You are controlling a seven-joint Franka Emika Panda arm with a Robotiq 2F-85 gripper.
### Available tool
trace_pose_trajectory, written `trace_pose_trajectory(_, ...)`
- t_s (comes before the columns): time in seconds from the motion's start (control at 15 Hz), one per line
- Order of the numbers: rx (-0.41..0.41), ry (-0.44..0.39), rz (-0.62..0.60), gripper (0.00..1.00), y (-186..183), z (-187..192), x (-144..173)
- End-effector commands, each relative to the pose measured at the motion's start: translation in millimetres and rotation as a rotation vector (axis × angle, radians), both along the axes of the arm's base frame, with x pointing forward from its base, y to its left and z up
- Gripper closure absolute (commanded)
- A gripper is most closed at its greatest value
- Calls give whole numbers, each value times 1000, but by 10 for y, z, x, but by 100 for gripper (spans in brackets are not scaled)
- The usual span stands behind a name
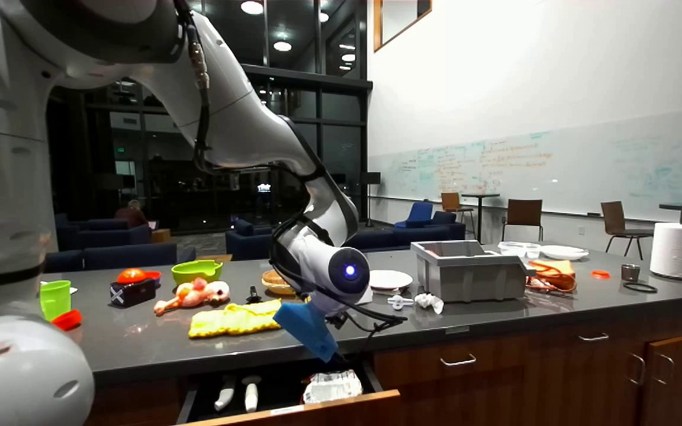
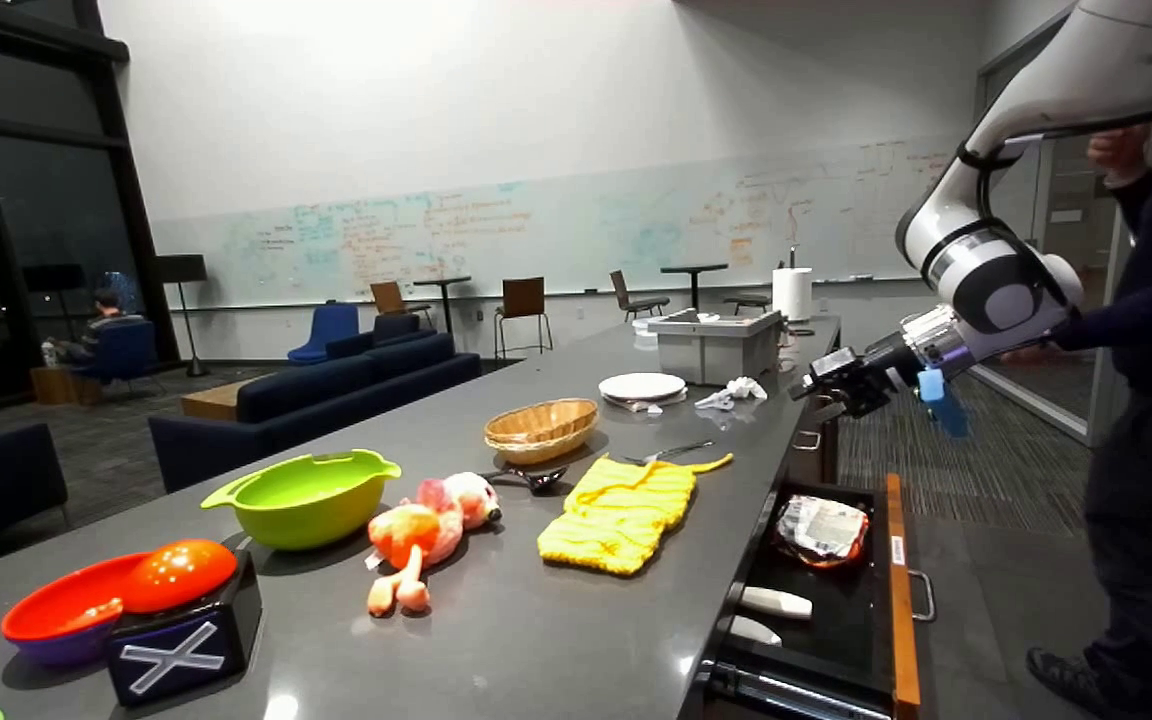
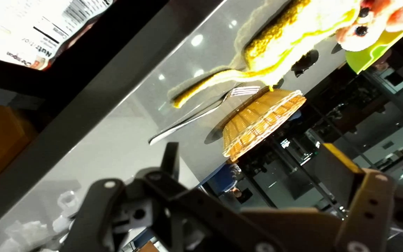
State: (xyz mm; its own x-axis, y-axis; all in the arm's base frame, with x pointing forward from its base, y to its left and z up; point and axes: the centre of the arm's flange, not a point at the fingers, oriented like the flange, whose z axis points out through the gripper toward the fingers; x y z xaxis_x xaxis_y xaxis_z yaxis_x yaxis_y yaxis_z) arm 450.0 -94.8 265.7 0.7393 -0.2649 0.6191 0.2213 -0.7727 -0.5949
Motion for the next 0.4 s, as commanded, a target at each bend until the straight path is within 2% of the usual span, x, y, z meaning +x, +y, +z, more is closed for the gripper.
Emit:
trace_pose_trajectory(0.0,13,-53,15,0,25,53,-82)
trace_pose_trajectory(0.27,41,-114,102,0,109,142,-79)
trace_pose_trajectory(0.33,29,-66,75,0,99,36,28)
